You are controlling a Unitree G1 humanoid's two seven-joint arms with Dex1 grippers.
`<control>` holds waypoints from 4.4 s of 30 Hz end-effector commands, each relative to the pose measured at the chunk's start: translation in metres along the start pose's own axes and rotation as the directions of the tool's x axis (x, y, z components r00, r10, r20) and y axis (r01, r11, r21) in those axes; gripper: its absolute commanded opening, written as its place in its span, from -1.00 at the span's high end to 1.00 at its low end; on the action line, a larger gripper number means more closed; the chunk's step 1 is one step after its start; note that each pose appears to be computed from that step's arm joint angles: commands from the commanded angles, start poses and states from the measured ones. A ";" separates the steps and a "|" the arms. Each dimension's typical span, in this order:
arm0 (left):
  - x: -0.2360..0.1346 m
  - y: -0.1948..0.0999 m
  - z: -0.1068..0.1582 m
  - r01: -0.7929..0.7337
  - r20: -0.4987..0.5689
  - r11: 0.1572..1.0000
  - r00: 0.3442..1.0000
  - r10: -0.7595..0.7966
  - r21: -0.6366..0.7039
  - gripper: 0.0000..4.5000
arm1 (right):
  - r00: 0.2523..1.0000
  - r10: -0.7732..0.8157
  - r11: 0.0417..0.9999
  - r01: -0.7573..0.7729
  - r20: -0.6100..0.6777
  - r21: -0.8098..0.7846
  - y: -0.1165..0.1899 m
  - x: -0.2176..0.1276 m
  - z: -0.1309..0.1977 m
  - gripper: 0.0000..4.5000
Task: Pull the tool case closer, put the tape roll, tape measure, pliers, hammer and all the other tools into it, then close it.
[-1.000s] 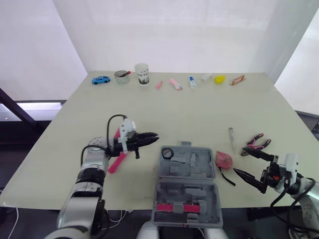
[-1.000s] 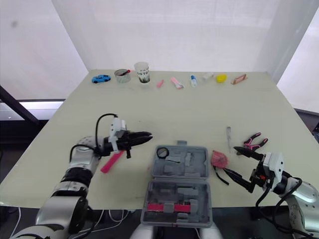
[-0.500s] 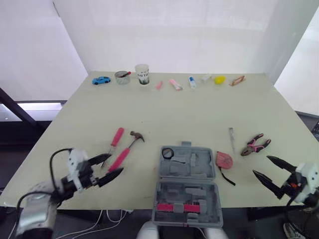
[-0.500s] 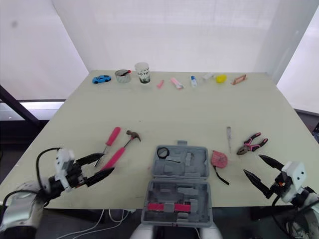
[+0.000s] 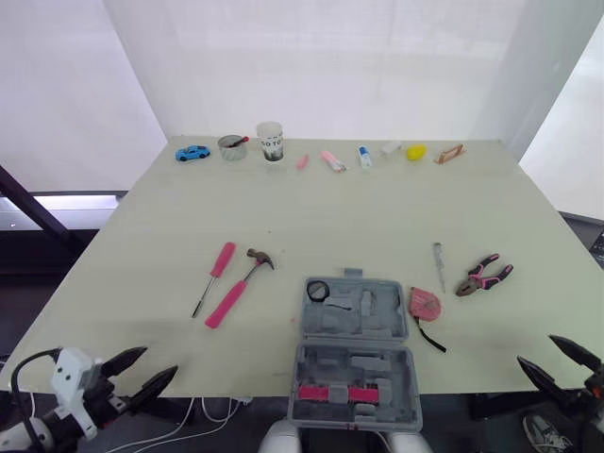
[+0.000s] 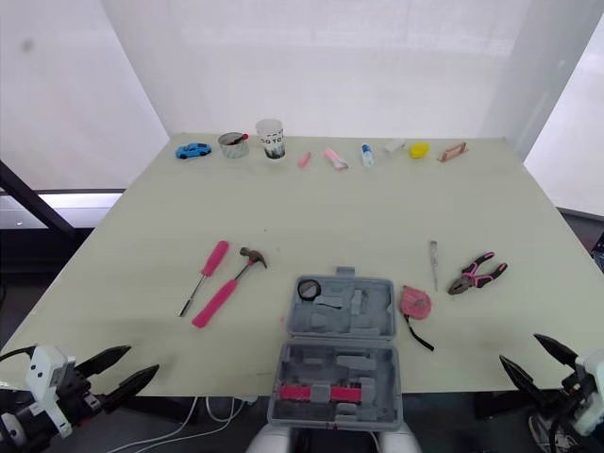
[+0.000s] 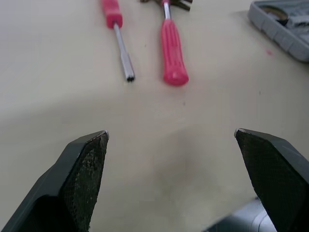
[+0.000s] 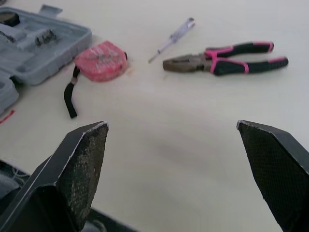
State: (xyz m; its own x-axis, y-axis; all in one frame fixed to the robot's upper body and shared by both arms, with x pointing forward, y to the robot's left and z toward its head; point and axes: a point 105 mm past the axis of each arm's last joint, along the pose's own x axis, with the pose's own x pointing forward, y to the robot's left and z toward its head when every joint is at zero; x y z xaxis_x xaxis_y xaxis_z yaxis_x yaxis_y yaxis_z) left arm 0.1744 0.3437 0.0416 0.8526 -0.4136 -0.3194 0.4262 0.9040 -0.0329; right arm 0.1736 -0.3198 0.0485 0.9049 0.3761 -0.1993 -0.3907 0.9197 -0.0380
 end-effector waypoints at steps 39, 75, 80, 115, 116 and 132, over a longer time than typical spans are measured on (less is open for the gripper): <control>0.090 -0.149 0.162 0.727 -0.123 0.454 0.587 -0.800 0.515 -0.99 | 0.992 -0.009 1.000 0.009 -0.123 -0.002 0.103 0.107 0.004 -1.00; 0.092 -0.168 0.159 0.760 -0.199 0.329 0.509 -0.837 0.560 -1.00 | 0.992 0.069 0.996 -0.074 -0.103 -0.042 0.120 0.136 -0.003 -0.12; 0.091 -0.173 0.164 0.766 -0.160 0.329 0.485 -0.860 0.552 -1.00 | 0.993 0.068 0.997 -0.071 -0.100 -0.030 0.121 0.137 -0.003 -0.12; 0.093 -0.180 0.165 0.793 -0.175 0.300 0.448 -0.877 0.530 -1.00 | 0.997 0.028 0.995 -0.022 -0.066 0.097 0.123 0.149 -0.003 0.98; 0.093 -0.181 0.166 0.793 -0.174 0.299 0.447 -0.877 0.531 -1.00 | 0.997 0.027 0.995 -0.021 -0.066 0.097 0.123 0.149 -0.003 0.98; 0.096 -0.186 0.167 0.795 -0.175 0.270 0.422 -0.890 0.543 -1.00 | 0.994 0.040 0.996 -0.032 -0.097 0.084 0.109 0.118 -0.003 0.98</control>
State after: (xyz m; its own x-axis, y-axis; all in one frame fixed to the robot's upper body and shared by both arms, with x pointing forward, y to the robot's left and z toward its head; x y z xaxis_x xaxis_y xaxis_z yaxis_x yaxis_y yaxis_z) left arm 0.2295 0.1209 0.1698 -0.0564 -0.9600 -0.2744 0.9682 -0.1197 0.2198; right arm 0.2391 -0.1711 0.0070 0.8614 0.3935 -0.3213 -0.3966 0.9161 0.0588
